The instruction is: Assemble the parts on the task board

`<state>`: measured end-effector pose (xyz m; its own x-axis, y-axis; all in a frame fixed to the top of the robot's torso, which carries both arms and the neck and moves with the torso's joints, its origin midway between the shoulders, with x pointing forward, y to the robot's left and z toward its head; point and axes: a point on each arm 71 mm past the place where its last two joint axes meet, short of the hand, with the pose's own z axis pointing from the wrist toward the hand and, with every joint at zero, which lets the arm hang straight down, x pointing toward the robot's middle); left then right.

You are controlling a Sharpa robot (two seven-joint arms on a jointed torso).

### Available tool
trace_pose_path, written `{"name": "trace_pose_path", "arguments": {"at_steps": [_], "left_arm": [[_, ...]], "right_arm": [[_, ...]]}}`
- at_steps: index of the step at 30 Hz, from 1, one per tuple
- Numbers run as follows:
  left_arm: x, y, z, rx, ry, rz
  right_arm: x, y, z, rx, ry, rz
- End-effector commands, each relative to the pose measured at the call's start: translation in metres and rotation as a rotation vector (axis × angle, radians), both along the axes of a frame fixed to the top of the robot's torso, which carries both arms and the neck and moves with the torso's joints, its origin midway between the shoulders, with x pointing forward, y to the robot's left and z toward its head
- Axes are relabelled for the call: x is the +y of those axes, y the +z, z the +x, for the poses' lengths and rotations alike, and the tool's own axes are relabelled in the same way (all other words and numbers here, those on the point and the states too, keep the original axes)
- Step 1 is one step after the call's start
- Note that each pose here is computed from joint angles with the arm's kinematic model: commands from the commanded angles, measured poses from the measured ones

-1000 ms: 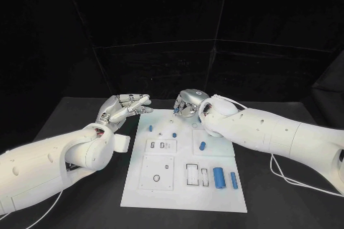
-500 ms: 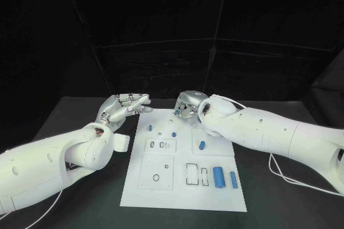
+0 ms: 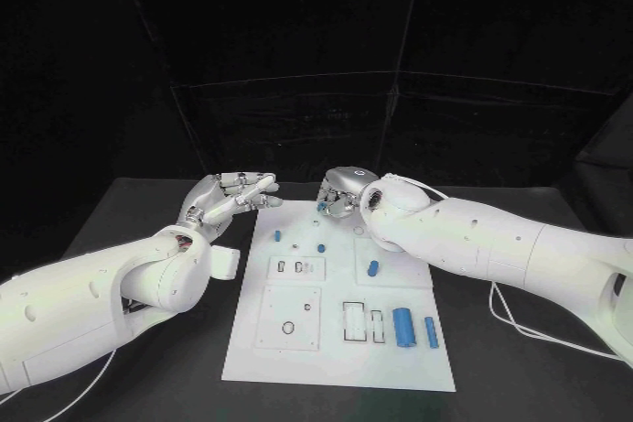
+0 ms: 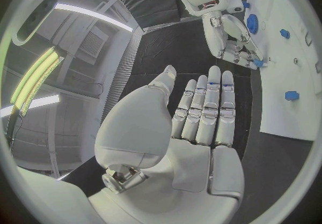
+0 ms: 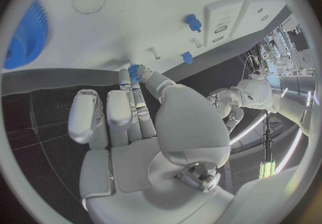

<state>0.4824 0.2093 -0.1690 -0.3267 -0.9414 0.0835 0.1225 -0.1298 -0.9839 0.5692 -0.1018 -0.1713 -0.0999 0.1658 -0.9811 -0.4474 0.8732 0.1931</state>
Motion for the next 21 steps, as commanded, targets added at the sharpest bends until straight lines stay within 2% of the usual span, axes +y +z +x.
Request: {"name": "trace_pose_path", "arguments": {"at_steps": [1,21], "left_arm": [[-0.0012,0.0022,0.0001,-0.010,-0.011,-0.003],[-0.0009,0.0027,0.0005,-0.010,-0.011,-0.003]], "right_arm": [[0.0014,-0.0008,0.0007,0.002,-0.006,-0.011],[0.0051,-0.0033,0.0041,0.007,-0.032,-0.056]]}}
